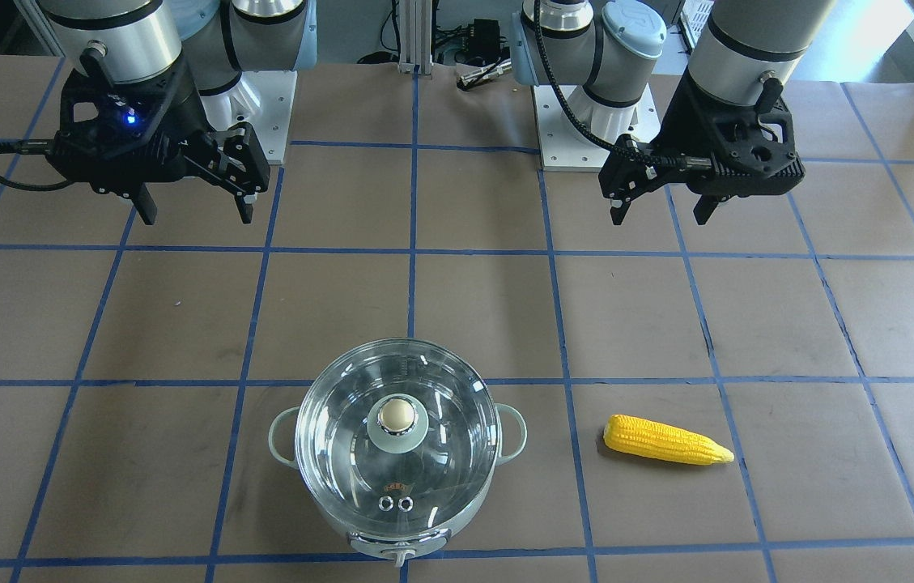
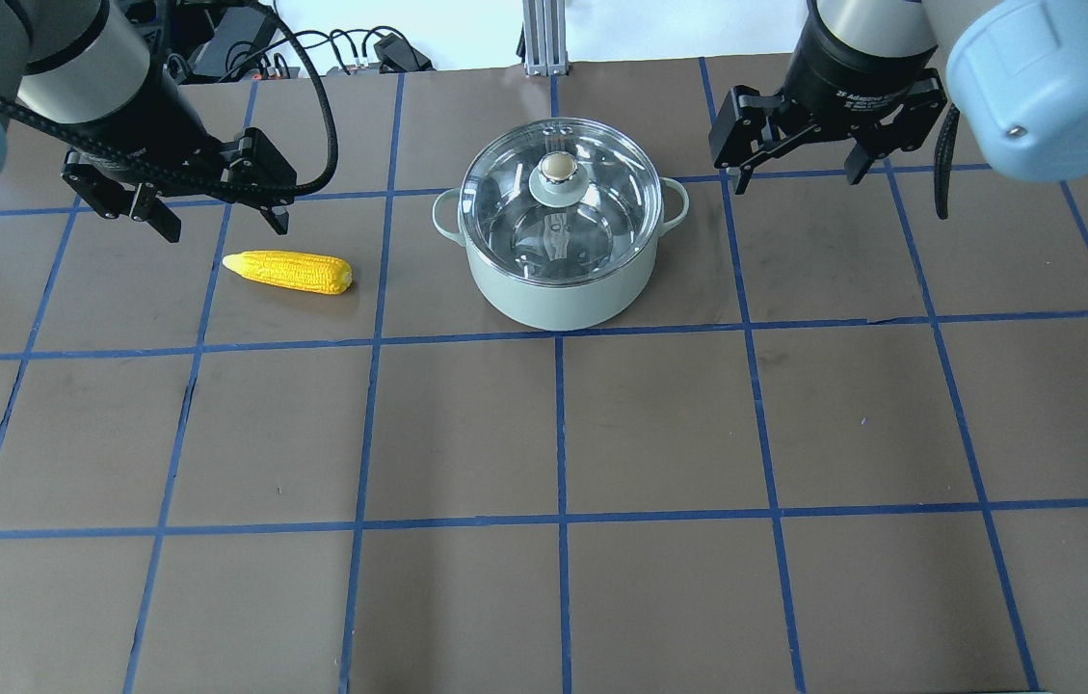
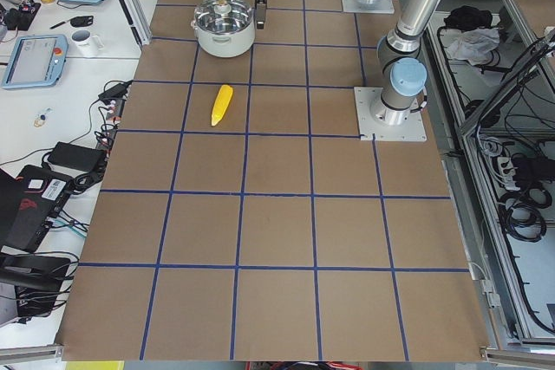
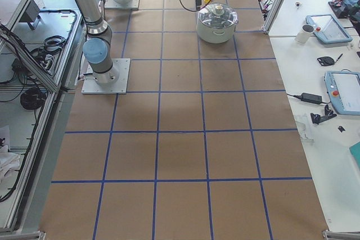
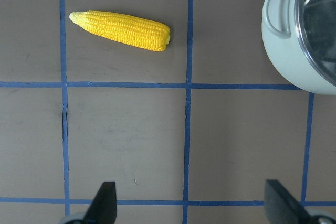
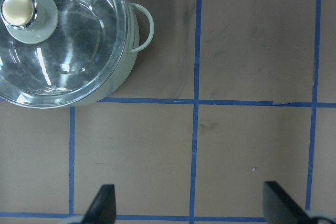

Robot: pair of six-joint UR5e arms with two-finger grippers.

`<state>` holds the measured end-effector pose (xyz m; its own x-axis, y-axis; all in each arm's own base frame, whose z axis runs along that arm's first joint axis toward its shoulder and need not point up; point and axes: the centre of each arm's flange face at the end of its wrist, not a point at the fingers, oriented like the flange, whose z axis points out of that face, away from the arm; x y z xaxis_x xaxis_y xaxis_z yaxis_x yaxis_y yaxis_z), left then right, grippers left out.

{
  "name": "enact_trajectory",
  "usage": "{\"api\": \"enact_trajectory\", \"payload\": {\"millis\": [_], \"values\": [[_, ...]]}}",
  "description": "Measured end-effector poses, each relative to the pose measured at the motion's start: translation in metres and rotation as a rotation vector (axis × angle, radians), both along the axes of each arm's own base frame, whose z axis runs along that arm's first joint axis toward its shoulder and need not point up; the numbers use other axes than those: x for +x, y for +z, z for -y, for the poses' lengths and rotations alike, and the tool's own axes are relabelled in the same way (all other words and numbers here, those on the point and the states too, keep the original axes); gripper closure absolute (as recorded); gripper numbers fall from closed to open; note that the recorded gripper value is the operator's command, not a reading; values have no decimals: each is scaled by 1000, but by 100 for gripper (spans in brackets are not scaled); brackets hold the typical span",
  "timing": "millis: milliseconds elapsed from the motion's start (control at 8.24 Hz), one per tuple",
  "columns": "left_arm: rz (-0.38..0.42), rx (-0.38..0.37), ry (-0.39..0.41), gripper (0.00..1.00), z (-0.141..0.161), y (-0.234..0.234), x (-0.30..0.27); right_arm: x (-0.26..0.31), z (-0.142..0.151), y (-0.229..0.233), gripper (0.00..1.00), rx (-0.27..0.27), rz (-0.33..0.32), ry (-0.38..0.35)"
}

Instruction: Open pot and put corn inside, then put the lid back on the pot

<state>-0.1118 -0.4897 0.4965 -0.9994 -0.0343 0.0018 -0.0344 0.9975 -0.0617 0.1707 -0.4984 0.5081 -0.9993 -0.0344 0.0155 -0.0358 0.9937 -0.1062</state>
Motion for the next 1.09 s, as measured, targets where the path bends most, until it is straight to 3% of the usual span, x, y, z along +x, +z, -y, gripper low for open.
{"api": "enact_trajectory", "payload": {"millis": [486,729,1093], "values": [[-1,6,-38,0,3,-3,1,-2,-2,-1,0,1,-4,22],[20,3,-247,0,10,-5,14,-3,-2,0,0,-3,-3,30],[44,-9,-471,0,48,-31,55,-3,0,1,0,-18,-2,31]]}}
